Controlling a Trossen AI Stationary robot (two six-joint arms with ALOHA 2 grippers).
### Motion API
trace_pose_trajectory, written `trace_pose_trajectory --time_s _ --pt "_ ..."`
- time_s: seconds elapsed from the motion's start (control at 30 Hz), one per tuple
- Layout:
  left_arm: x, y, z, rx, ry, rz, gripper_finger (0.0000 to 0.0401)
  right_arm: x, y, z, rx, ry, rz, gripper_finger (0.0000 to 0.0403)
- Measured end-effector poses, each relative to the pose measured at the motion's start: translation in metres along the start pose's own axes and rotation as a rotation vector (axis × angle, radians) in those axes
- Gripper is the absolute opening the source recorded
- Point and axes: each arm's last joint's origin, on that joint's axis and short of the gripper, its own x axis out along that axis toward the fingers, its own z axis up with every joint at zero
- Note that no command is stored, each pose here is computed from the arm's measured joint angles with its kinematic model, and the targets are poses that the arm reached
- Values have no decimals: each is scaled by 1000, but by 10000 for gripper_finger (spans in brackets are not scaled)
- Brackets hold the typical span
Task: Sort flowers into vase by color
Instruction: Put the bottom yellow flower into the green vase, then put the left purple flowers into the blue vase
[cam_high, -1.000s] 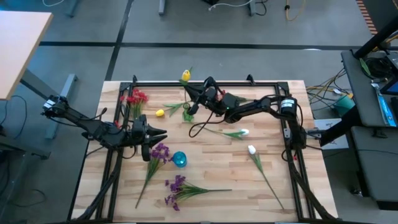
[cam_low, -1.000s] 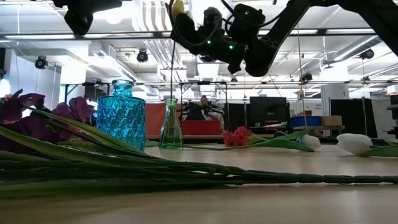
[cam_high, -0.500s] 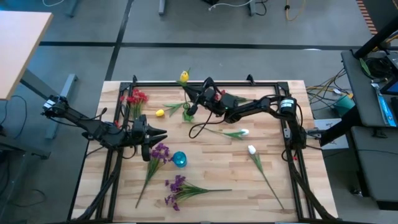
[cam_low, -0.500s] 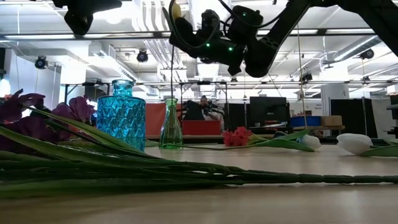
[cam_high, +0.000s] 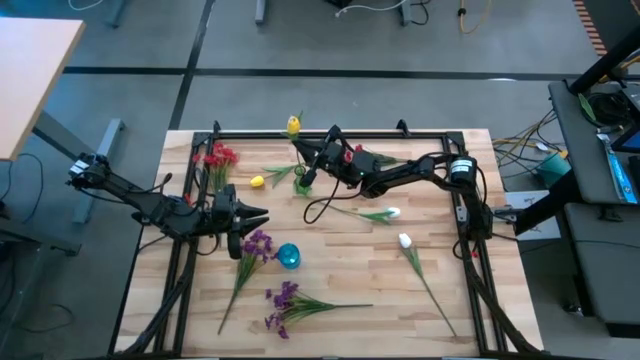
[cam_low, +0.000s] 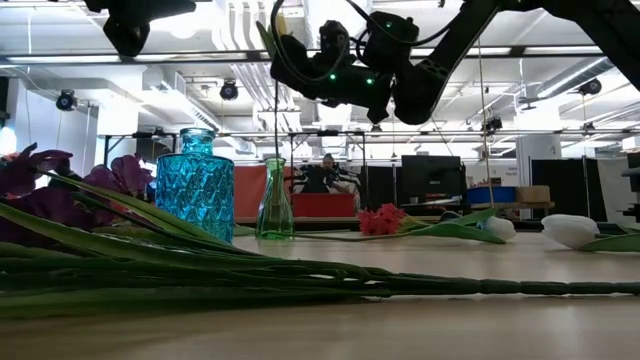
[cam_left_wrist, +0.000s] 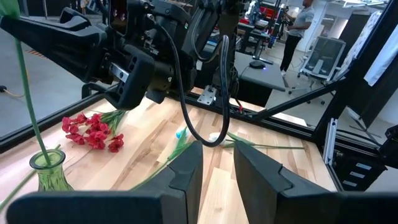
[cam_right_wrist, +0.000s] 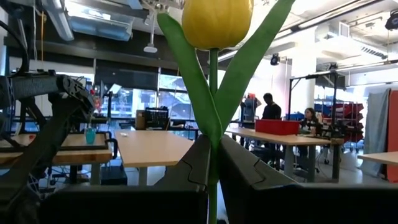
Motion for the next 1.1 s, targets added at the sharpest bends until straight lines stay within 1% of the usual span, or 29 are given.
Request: trace_pose_trajectory --time_s 0.13,0.4,0.63,0.8,0.97,1.1 --pt "0 0 0 0 0 0 78 0 0 -1 3 15 0 51" --pt "0 0 0 0 0 0 78 -1 5 -11 3 122 24 145" --pt "0 0 0 0 -1 0 78 -4 14 -15 17 203 47 216" --pt "0 0 0 0 0 0 78 -5 15 -14 -32 304 -2 263" --pt "0 0 0 0 -1 0 78 -7 15 -8 -64 401 16 300" --pt "0 0 0 0 -1 0 78 -8 14 1 -75 460 27 318"
